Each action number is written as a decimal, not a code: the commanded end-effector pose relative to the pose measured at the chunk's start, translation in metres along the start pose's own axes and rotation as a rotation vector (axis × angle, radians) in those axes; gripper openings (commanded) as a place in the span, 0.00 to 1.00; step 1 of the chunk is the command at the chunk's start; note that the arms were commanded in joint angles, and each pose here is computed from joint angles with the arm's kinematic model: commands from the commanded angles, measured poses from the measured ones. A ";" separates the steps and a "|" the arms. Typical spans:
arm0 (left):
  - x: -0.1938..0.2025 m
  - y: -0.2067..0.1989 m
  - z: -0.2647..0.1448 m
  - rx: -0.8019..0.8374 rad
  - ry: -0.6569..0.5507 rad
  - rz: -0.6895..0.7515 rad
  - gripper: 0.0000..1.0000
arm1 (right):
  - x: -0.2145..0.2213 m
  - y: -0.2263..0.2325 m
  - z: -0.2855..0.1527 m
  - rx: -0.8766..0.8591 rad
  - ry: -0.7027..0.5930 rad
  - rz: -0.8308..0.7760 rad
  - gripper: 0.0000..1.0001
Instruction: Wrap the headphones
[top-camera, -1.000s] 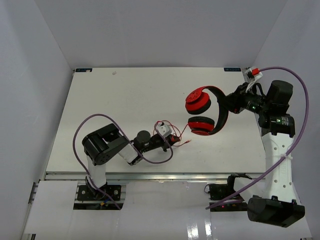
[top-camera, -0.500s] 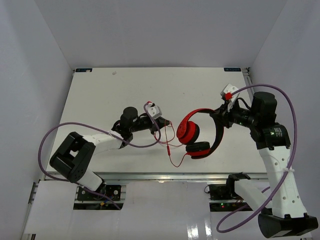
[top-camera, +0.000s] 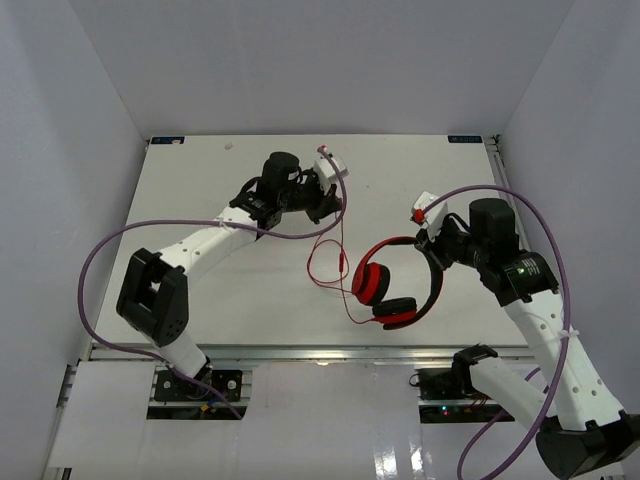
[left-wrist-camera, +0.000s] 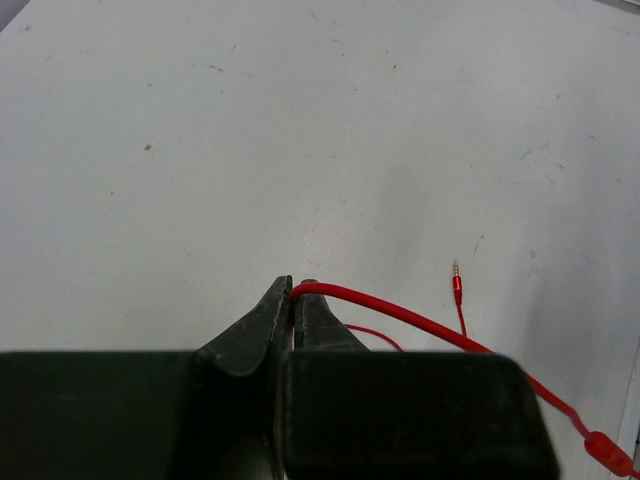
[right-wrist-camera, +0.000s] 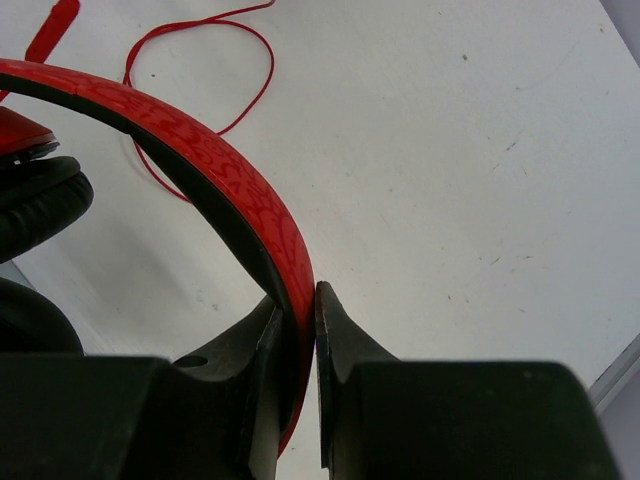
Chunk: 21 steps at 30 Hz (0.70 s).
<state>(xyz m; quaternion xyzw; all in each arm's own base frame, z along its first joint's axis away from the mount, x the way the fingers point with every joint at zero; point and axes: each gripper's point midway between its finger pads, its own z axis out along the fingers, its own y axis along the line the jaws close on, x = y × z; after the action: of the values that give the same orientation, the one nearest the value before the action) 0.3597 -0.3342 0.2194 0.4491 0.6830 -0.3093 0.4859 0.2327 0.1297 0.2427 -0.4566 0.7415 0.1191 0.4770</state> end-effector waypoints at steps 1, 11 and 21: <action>0.029 0.017 -0.008 -0.096 0.247 -0.133 0.00 | -0.036 -0.008 0.003 0.041 -0.098 -0.044 0.08; 0.025 0.050 0.014 -0.245 0.446 -0.250 0.00 | -0.080 0.018 0.043 -0.010 -0.133 -0.049 0.08; -0.028 0.070 0.001 -0.393 0.351 -0.258 0.00 | -0.078 -0.005 0.078 0.132 -0.095 0.149 0.08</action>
<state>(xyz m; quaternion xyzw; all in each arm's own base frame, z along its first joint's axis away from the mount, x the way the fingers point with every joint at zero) 0.4280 -0.3279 0.1903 0.3407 0.8600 -0.1617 0.3436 0.2643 0.2135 0.2225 -0.4527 0.7570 0.1265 0.4539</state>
